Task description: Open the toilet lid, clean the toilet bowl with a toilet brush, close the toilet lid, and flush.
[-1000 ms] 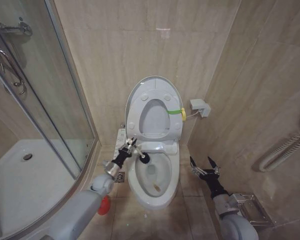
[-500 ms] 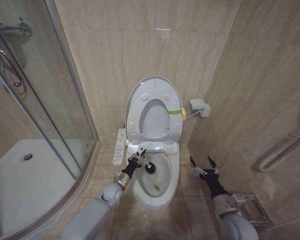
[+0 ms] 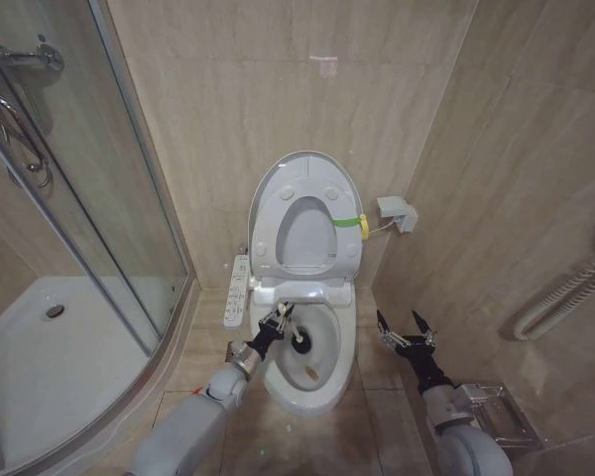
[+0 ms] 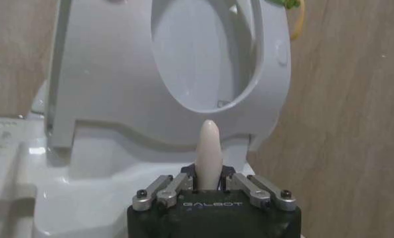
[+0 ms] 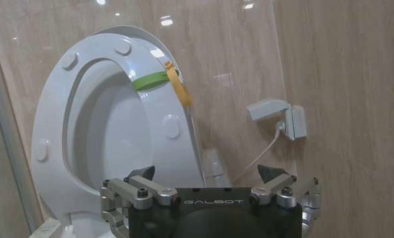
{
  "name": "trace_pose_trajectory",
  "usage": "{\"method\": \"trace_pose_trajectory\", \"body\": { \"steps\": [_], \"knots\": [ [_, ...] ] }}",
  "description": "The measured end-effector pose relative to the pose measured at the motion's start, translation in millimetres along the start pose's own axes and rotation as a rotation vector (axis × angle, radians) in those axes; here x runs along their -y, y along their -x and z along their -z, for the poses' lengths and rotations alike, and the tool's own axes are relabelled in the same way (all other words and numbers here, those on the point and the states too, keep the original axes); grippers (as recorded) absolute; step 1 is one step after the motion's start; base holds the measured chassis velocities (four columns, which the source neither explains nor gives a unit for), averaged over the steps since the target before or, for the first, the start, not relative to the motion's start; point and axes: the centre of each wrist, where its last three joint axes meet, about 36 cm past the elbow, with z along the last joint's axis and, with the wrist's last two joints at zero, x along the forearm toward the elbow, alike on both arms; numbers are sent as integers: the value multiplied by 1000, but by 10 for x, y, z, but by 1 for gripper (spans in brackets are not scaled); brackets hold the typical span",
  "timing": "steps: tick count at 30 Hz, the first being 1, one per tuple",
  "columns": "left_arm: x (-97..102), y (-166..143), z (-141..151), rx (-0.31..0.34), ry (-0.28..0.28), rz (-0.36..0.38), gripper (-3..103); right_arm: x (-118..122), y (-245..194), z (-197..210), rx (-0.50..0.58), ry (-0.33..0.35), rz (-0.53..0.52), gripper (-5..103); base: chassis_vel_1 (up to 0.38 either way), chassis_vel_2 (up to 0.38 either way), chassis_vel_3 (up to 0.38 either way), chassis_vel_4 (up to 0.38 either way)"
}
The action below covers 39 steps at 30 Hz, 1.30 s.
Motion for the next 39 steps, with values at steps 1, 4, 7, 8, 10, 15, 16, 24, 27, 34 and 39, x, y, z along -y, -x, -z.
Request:
{"method": "trace_pose_trajectory", "body": {
  "steps": [1, 4, 7, 8, 10, 15, 16, 24, 27, 34, 39],
  "knots": [
    [1, -7, -16, -5, -2, -4, 22, 0, 0, 0, 0, 0, 0, 100, 0, 0, 0, 0],
    [-10, -33, -60, -18, -4, -10, 22, 0, 0, 0, 0, 0, 0, 100, 0, 0, 0, 0],
    [-15, -55, -86, -25, -5, -14, 22, 0, 0, 0, 0, 0, 0, 100, 0, 0, 0, 0],
    [-14, -80, -111, -31, -7, -17, 22, 0, 0, 0, 0, 0, 0, 100, 0, 0, 0, 0],
    [-6, -108, -137, -32, -10, -22, 22, 0, 0, 0, 0, 0, 0, 100, 0, 0, 0, 0],
    [34, -101, -70, 8, -6, -42, 22, 0, 0, 0, 0, 0, 0, 100, 0, 0, 0, 0],
    [34, -101, -70, 8, -6, -42, 22, 0, 0, 0, 0, 0, 0, 100, 0, 0, 0, 0],
    [250, -271, 150, 73, -23, -106, 22, 0, 0, 0, 0, 0, 0, 100, 0, 0, 0, 0],
    [314, -351, 155, 70, -32, -113, 22, 0, 0, 0, 0, 0, 0, 100, 0, 0, 0, 0],
    [392, -727, 164, 32, -24, -131, 22, 0, 0, 0, 0, 0, 0, 100, 0, 0, 0, 0],
    [226, -873, 149, 9, 19, -112, 22, 0, 0, 0, 0, 0, 0, 100, 0, 0, 0, 0]
  ]
}}
